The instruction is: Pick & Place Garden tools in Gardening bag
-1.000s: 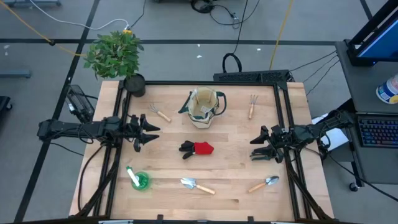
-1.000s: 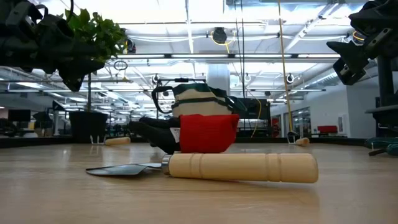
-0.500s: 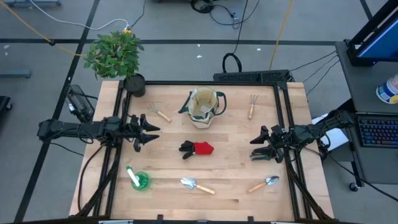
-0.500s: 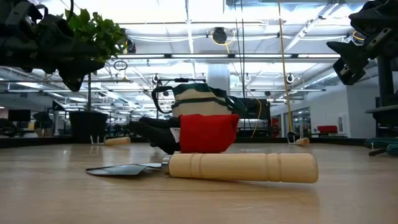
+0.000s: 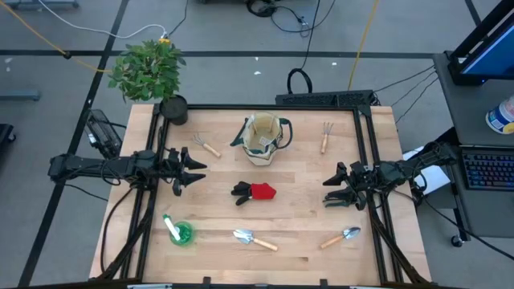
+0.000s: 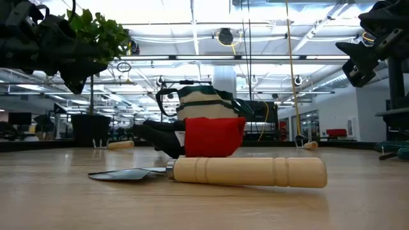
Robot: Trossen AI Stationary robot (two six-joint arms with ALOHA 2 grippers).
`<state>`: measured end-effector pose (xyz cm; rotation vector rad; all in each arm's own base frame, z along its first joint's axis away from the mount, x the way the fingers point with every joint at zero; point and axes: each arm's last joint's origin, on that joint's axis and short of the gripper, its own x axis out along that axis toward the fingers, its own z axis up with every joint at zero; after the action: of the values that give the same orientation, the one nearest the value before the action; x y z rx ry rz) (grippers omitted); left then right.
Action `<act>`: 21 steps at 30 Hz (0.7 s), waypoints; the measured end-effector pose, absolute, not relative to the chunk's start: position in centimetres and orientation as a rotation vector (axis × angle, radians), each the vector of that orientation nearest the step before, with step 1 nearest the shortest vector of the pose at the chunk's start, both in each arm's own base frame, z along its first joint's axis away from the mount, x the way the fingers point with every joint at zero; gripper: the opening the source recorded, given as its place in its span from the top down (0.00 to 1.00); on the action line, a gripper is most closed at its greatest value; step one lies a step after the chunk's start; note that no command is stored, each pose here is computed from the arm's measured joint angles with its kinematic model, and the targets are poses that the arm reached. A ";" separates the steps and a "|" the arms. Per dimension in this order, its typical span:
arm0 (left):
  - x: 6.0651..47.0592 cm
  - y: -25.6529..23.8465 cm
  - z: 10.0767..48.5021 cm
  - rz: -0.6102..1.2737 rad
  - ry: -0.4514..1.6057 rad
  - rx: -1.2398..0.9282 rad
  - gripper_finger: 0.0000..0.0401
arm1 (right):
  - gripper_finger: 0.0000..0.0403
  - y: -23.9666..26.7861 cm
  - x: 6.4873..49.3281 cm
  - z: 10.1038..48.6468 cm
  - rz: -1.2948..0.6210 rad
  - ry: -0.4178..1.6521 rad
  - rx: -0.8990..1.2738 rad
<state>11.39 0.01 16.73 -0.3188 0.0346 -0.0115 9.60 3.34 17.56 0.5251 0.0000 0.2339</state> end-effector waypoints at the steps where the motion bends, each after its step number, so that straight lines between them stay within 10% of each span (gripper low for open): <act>1: 11.4 0.0 16.7 -0.012 0.035 -0.319 0.51 | 0.47 3.3 9.6 17.6 0.234 -0.002 0.526; 21: 11.4 0.2 16.7 0.068 0.023 -0.261 0.51 | 0.47 3.3 9.6 17.6 0.231 -0.002 0.525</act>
<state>11.38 0.24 16.73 -0.2608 0.0228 0.0681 9.60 3.33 17.56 0.5254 -0.0015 0.2309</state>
